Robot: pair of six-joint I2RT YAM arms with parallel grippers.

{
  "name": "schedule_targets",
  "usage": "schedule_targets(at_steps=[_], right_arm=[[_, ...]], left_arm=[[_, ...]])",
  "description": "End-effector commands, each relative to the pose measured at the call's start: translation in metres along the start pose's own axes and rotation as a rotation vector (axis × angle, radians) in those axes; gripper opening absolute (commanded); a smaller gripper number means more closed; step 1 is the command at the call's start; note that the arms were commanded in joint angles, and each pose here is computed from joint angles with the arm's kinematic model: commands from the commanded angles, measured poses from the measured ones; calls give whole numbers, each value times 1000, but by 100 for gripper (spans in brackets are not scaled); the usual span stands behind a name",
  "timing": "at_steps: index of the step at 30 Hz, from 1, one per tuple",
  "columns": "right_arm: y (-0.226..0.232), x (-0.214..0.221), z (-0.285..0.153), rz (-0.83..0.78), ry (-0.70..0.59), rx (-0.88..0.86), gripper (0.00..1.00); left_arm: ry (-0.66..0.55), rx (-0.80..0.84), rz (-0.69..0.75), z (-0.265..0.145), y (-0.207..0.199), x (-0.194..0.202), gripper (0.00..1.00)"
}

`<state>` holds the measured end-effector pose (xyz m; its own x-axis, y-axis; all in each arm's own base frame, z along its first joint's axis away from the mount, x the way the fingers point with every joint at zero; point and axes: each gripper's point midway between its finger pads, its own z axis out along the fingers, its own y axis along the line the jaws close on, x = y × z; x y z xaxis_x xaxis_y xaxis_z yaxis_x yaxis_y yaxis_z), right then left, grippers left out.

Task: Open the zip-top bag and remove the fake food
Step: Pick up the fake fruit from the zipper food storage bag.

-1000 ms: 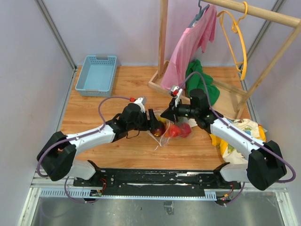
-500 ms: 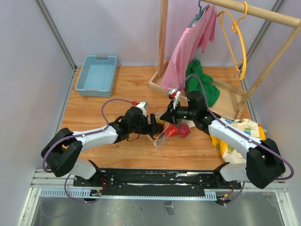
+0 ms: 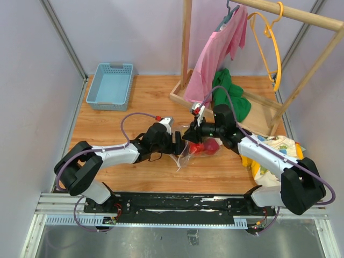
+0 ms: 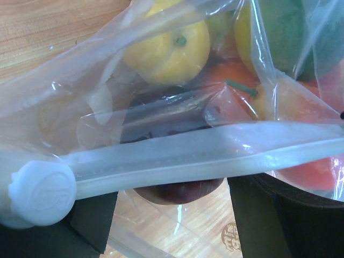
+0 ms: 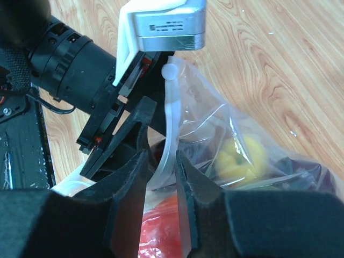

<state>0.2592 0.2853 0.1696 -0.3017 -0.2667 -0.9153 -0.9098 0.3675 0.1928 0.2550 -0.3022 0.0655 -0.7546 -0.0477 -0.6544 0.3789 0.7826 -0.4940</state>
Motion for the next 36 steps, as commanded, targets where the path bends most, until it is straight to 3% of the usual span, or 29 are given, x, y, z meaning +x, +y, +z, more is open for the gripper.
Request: schedule_targets(at_steps=[1, 8, 15, 26, 33, 36], right_arm=[[12, -3, -9, -86, 5, -60, 31], [-1, 7, -32, -129, 52, -56, 38], [-17, 41, -47, -205, 181, 0, 45], [-26, 53, -47, -236, 217, 24, 44], [-24, 59, -46, -214, 216, 26, 44], [-25, 60, -46, -214, 217, 33, 44]], left_arm=[[53, -85, 37, 7, 19, 18, 78], [52, -110, 37, 9, 24, 19, 73], [36, -74, 50, 3, 15, 12, 65], [104, -133, 63, 12, 25, 20, 88], [136, -186, 94, 25, 25, 24, 91], [148, -200, 89, 27, 29, 28, 85]])
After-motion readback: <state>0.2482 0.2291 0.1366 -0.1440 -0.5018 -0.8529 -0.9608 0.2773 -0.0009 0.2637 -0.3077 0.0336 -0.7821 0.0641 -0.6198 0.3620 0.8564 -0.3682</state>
